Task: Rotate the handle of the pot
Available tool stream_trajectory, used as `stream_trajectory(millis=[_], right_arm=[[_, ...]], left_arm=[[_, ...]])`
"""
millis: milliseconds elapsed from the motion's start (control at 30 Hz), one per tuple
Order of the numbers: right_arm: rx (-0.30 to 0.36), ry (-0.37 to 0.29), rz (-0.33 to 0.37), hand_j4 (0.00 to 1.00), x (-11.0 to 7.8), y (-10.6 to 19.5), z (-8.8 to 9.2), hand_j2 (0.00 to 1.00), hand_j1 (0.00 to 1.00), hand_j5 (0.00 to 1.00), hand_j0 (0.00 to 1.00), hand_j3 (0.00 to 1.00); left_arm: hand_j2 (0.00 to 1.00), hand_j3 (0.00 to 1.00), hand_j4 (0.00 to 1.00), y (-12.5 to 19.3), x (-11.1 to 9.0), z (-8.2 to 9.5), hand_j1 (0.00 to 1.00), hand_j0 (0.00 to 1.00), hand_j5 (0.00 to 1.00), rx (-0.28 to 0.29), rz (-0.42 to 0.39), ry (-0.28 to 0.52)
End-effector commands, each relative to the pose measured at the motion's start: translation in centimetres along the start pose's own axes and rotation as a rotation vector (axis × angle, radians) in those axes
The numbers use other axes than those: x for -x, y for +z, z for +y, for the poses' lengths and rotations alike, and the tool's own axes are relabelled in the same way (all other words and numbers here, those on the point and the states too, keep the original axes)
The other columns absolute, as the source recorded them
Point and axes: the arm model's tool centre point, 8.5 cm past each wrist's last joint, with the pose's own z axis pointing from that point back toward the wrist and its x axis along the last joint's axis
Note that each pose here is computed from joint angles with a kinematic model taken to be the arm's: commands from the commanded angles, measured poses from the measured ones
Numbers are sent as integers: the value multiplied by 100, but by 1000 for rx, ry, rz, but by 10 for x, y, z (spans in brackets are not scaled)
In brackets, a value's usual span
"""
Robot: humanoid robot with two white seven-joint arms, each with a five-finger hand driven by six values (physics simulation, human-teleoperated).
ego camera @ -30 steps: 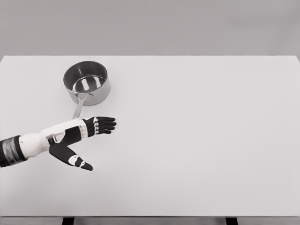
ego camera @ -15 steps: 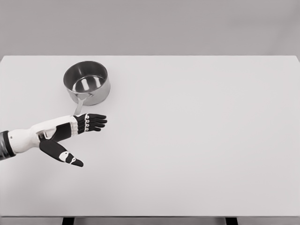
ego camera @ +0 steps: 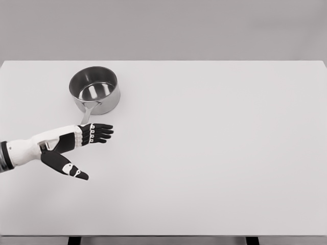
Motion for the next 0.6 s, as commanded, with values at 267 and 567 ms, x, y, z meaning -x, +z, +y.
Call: stream_trajectory(millis=[267, 567], right_arm=[[1, -1, 1, 100, 0, 0, 0, 100, 100, 100, 100, 100], [-1, -1, 0, 100, 0, 0, 0, 100, 100, 100, 100, 100]], left_arm=[[100, 100, 100, 13, -2, 11, 100, 100, 100, -43, 17, -7], [100, 100, 100, 23, 7, 22, 100, 100, 100, -91, 42, 4]])
